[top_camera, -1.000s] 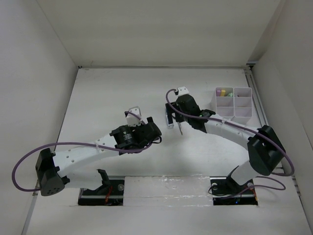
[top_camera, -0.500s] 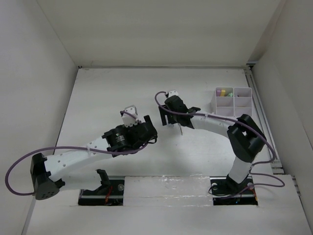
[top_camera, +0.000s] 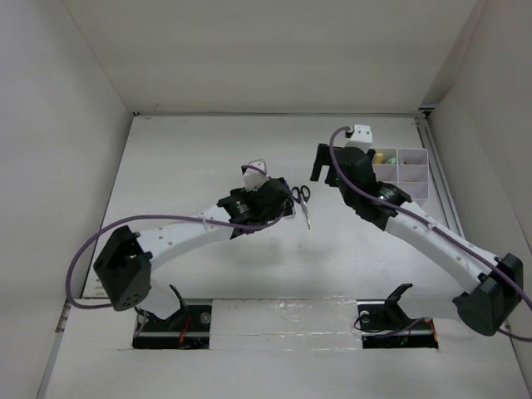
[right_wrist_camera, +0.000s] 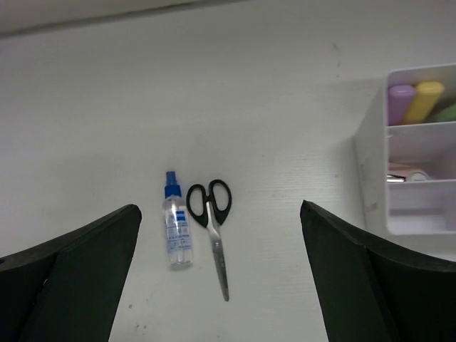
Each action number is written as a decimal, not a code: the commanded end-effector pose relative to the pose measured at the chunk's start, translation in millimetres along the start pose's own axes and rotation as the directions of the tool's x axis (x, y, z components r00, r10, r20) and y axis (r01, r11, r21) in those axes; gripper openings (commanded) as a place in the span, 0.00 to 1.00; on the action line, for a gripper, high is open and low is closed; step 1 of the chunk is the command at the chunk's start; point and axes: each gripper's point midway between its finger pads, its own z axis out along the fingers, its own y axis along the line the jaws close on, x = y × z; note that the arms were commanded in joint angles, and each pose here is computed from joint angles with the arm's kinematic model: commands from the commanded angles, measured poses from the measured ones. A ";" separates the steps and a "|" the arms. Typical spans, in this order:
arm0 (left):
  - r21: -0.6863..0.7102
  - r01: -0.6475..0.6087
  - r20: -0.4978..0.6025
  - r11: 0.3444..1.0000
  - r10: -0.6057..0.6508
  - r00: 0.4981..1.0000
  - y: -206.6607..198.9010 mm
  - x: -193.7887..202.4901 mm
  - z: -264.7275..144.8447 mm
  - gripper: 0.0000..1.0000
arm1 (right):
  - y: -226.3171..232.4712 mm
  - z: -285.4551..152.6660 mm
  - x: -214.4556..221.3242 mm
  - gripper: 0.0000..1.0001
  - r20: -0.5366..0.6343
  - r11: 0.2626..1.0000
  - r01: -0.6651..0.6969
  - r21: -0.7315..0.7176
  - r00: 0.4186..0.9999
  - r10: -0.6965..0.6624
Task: Sort the stationery into containers
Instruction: Pick up the stationery from the center of the board.
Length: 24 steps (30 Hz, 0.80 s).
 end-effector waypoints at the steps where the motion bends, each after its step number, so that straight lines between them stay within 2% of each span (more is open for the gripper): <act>1: 0.124 -0.008 0.015 0.992 0.007 1.000 -47.7 -27.5 12.2 0.99 | -45.6 -23.5 -19.5 1.00 0.075 0.988 -0.054 0.145 0.996 0.043; 3: 0.053 -0.061 -0.034 0.997 0.063 0.997 -48.2 -12.2 40.8 0.99 | -54.6 -38.8 -32.3 1.00 0.119 0.990 -0.074 0.122 0.991 0.060; 6: -0.013 -0.085 -0.079 0.996 0.083 0.993 -60.7 -10.1 57.9 0.99 | -62.3 -50.8 -42.3 1.00 0.147 0.992 -0.081 0.100 0.987 0.066; 10: -0.118 -0.078 -0.127 0.990 0.063 0.990 -55.1 11.9 85.7 0.99 | -62.6 -51.5 -33.4 1.00 0.123 0.996 -0.050 0.073 0.992 0.041; 17: -0.149 -0.066 -0.134 0.987 0.046 0.990 -44.8 25.0 94.5 0.95 | -57.5 -41.4 -19.6 1.00 0.090 0.999 -0.030 0.046 0.996 0.025; 24: -0.167 -0.067 -0.180 0.984 0.036 0.983 -33.3 36.6 114.9 0.85 | -54.2 -39.1 -14.3 0.99 0.082 0.999 -0.028 0.026 0.996 0.026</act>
